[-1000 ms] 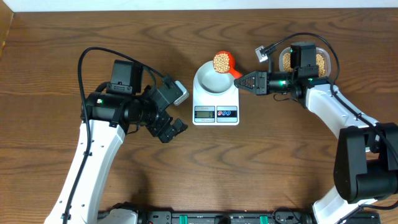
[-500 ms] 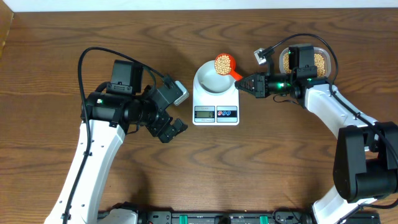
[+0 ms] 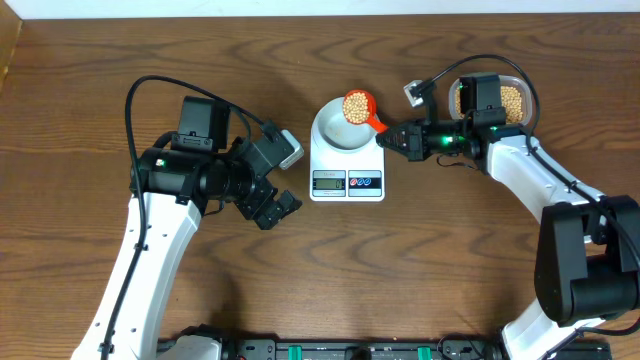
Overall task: Scoop item into bowl and weigh 50g on scale
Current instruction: 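Tip the red scoop with the right gripper to pour beans into bowl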
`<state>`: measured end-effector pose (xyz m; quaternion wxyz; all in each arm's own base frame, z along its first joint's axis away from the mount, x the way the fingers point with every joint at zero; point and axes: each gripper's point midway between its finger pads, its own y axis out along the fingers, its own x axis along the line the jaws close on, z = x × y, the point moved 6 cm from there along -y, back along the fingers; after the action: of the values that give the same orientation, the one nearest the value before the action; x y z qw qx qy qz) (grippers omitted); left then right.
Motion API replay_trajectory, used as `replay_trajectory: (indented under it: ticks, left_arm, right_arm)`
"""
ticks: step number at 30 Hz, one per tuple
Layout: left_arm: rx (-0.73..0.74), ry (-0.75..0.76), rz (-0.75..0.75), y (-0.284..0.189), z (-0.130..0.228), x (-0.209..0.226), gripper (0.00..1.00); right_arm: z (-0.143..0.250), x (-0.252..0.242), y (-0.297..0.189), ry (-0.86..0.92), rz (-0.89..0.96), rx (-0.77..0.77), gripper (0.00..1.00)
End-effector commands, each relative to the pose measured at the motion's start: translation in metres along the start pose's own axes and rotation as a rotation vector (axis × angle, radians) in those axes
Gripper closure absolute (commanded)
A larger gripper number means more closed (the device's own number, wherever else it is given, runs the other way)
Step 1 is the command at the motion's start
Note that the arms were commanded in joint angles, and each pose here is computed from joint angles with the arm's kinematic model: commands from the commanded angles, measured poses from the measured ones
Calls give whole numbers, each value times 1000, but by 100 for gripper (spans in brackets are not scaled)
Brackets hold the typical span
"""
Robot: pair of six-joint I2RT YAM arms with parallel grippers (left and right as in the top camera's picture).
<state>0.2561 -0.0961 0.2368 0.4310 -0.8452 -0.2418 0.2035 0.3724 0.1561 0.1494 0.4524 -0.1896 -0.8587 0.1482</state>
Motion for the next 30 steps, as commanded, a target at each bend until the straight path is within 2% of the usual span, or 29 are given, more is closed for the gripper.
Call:
replay_trajectory:
  ticks: [1, 30]
  left_arm:
    - [-10, 20, -22, -7, -2, 0, 2]
    - [-10, 20, -22, -7, -2, 0, 2]
  right_arm:
    - [3, 0, 4, -28, -3, 13, 99]
    - [3, 0, 6, -60, 13, 16, 99]
